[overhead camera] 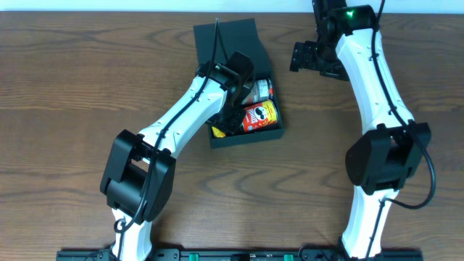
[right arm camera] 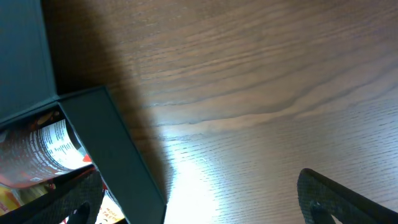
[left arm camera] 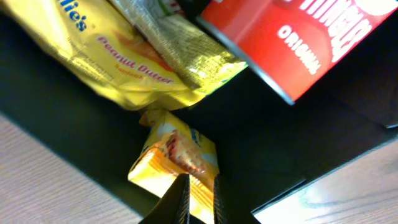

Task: Pack container
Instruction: 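Withdraw the left arm and bring both grippers to the box lid, then grip the raised box lid with both grippers and start closing it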

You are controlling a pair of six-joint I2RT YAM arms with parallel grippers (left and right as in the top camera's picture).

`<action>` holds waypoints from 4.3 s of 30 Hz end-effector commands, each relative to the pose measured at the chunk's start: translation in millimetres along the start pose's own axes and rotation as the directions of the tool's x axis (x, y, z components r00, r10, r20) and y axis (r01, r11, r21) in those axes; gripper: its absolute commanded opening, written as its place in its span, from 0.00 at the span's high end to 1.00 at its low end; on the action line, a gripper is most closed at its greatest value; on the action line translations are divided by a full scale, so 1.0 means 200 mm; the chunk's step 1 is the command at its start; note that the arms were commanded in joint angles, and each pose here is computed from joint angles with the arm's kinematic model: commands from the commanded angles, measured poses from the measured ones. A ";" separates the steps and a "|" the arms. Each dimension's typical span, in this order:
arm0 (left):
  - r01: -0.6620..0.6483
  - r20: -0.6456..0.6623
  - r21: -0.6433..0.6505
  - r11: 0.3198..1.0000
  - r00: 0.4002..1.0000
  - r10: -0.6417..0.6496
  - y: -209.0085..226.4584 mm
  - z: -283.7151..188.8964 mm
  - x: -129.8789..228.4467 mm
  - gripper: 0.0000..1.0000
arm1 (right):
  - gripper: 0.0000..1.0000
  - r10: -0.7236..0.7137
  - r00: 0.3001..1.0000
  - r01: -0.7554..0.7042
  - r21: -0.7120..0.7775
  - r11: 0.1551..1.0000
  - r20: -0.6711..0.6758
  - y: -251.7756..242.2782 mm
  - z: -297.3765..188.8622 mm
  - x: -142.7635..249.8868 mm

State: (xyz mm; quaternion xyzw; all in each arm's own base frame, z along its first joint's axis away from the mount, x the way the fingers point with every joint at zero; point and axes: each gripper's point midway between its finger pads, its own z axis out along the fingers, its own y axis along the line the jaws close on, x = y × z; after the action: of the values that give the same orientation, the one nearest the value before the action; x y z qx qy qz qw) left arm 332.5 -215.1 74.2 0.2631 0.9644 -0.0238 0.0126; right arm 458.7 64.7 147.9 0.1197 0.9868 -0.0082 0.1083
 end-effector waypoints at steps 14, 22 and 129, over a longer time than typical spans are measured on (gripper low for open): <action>0.080 0.149 -0.098 0.992 0.987 -0.065 0.09 -0.29 -0.06 0.74 | 0.06 -0.026 0.999 0.024 -0.048 0.999 -0.044 0.05 0.00 0.05; 0.340 0.499 -0.285 0.896 0.851 -0.164 0.44 -0.98 0.06 0.42 | 0.08 -0.130 0.990 0.126 -0.070 0.990 -0.060 0.03 -0.18 0.16; 0.554 -0.044 0.825 0.110 0.258 -0.965 1.00 -0.02 -0.94 0.94 | 0.99 0.252 0.957 -0.291 -0.509 0.810 -0.147 0.40 0.60 -0.30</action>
State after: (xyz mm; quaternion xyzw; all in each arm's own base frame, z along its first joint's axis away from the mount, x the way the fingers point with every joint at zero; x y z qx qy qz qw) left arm 586.5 -156.2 80.5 -0.3452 0.7949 -0.4848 0.1177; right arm 561.6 134.7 62.2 0.2199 0.9220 0.2992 0.1095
